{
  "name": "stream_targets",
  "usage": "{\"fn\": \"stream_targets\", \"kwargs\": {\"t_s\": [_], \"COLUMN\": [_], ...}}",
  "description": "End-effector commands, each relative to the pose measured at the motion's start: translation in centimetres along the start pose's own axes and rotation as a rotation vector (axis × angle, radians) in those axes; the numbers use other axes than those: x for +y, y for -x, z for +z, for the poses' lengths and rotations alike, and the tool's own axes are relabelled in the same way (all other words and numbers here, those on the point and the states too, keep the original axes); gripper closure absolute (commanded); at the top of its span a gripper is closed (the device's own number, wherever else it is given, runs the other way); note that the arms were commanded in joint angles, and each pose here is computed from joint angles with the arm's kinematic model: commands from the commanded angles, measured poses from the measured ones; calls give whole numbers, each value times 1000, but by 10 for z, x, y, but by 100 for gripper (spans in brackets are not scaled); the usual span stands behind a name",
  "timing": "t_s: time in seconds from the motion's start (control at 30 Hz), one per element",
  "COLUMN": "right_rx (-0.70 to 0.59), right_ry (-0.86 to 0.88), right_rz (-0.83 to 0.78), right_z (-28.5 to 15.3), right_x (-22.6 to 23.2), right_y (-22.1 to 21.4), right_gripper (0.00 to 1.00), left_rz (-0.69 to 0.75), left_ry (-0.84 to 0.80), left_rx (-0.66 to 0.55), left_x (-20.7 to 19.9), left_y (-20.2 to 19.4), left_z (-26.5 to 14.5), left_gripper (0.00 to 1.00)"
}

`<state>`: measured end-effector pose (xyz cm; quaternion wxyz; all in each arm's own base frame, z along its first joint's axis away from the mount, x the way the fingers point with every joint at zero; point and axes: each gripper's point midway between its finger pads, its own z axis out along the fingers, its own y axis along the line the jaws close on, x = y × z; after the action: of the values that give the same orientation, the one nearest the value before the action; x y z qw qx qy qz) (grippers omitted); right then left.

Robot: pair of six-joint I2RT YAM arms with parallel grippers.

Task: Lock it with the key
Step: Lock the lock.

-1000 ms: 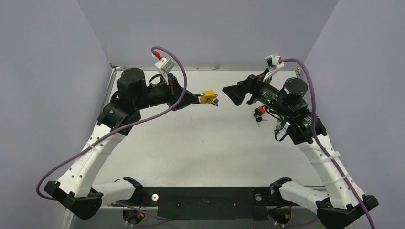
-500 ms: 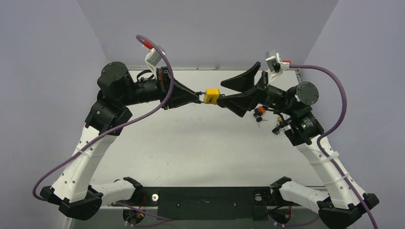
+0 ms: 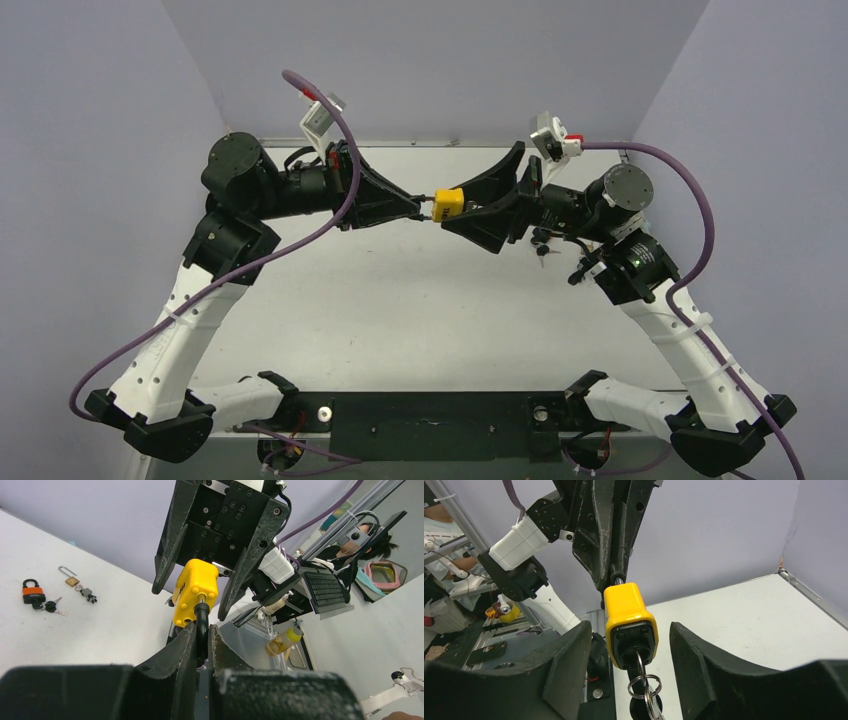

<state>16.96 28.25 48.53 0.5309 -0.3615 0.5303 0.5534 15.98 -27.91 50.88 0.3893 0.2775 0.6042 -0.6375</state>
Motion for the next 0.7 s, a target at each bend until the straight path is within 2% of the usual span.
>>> {"fn": "stream_targets", "kwargs": {"t_s": [0.0,0.2,0.27,0.3,0.33,0.37,0.47,0.57,0.67], "right_rx": [-40,-83,-88,-87,-86,-87,-91,-99,-97], "right_ry": [19,31,36,39,40,34,14,-15,-39], "right_rz": [-57,-34,-15,-7,7,17,52,71,85], "right_z": [-2,-3,0,1,2,2,1,-2,-5], "right_x": [9,15,16,17,18,17,16,14,13], "right_y": [14,22,21,20,20,19,19,20,19], "right_gripper": [47,64,74,85,89,98,100,100,100], "left_rz": [98,89,83,79,76,74,72,75,81], "left_ry": [-70,-61,-60,-59,-56,-52,-37,-22,-15], "left_rx": [-60,-57,-52,-50,-49,-48,-49,-45,-42], "left_x": [-27,-20,-17,-15,-13,-11,-5,0,3], "left_y": [17,12,10,9,9,8,7,5,4], "left_z": [-6,-5,-4,-4,-3,-3,-4,-5,-8], "left_gripper": [100,100,100,100,100,100,100,88,84]}}
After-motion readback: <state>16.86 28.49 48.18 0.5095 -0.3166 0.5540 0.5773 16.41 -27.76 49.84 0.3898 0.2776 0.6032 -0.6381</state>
